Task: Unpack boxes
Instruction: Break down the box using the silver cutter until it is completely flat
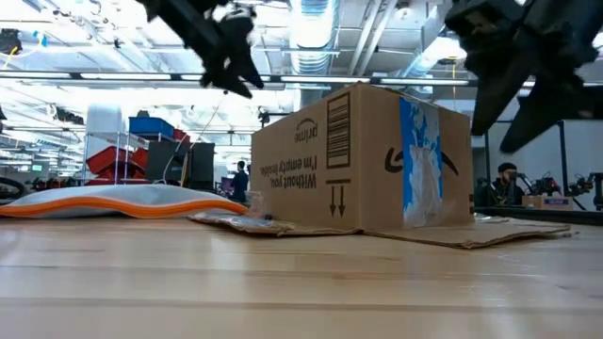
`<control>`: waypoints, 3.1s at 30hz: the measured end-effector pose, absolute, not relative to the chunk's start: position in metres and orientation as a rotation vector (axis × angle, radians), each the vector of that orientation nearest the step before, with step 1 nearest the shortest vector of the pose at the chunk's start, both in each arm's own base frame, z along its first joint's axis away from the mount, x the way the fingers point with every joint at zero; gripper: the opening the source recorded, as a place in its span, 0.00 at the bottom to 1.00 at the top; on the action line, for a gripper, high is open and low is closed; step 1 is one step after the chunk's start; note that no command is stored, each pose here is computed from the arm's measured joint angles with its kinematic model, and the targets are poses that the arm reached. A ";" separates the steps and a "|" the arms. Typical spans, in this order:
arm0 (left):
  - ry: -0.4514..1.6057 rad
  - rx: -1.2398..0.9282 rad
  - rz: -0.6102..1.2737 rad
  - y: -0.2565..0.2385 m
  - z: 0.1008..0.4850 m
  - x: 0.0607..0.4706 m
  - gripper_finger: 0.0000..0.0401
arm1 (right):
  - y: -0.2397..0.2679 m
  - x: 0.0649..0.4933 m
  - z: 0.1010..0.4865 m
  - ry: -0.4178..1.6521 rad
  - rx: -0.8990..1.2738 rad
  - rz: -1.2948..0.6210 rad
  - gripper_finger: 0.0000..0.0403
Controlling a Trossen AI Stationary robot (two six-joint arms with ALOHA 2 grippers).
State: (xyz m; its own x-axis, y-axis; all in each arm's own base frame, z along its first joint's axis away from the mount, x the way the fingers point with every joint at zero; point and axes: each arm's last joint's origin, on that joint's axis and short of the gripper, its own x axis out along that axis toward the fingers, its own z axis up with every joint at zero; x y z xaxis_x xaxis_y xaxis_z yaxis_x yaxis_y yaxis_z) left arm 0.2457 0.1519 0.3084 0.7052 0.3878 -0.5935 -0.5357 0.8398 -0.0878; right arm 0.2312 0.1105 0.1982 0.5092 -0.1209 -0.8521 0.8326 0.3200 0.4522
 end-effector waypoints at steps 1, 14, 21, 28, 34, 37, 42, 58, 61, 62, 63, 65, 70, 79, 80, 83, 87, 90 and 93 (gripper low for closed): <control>0.608 -0.291 0.512 0.162 0.300 0.248 0.59 | 0.113 0.236 0.192 0.802 1.066 -0.742 0.40; 0.781 -0.491 0.152 0.151 0.237 0.296 0.59 | 0.083 0.229 0.185 0.861 0.959 -0.957 0.40; 0.863 -0.547 0.073 0.101 0.245 0.302 0.59 | 0.048 0.213 0.208 0.938 0.786 -0.963 0.40; 1.016 -0.537 0.073 0.047 0.243 0.304 0.59 | 0.032 0.218 0.210 1.005 0.657 -0.859 0.40; 1.099 -0.562 0.073 0.012 0.250 0.292 0.59 | 0.035 0.223 0.211 1.022 0.568 -0.736 0.40; 1.089 -0.542 0.121 0.000 0.263 0.279 0.59 | 0.042 0.224 0.212 1.033 0.539 -0.676 0.40; 0.951 -0.508 0.203 -0.005 0.293 0.256 0.59 | 0.057 0.225 0.225 1.052 0.460 -0.568 0.40; 0.920 -0.550 0.212 -0.008 0.302 0.247 0.59 | 0.102 0.215 0.234 1.317 0.530 -0.007 0.40; 0.933 -0.541 0.195 -0.013 0.302 0.247 0.59 | 0.128 0.204 0.235 1.344 0.552 0.063 0.40; 0.939 -0.536 0.188 -0.015 0.302 0.246 0.59 | 0.138 0.199 0.235 1.349 0.542 0.078 0.40; 0.942 -0.532 0.181 -0.017 0.302 0.246 0.59 | 0.147 0.194 0.233 1.348 0.524 0.073 0.40; 0.942 -0.526 0.168 -0.021 0.302 0.246 0.59 | 0.164 0.183 0.227 1.357 0.478 0.038 0.40; 0.946 -0.518 0.153 -0.024 0.302 0.246 0.59 | 0.194 0.172 0.198 1.383 0.365 -0.065 0.40; 0.948 -0.519 0.154 -0.024 0.302 0.245 0.59 | 0.209 0.184 0.158 1.436 0.319 -0.143 0.40; 0.953 -0.518 0.155 -0.024 0.302 0.245 0.59 | 0.212 0.186 0.157 1.421 0.332 -0.122 0.40; 0.965 -0.517 0.160 -0.024 0.301 0.244 0.59 | 0.218 0.190 0.150 1.405 0.322 -0.078 0.40; 0.972 -0.518 0.163 -0.024 0.301 0.243 0.59 | 0.220 0.192 0.135 1.440 0.342 -0.148 0.40; 0.972 -0.519 0.163 -0.024 0.301 0.243 0.59 | 0.221 0.193 0.128 1.454 0.359 -0.194 0.40; 0.969 -0.519 0.162 -0.024 0.301 0.243 0.59 | 0.221 0.194 0.127 1.454 0.367 -0.199 0.35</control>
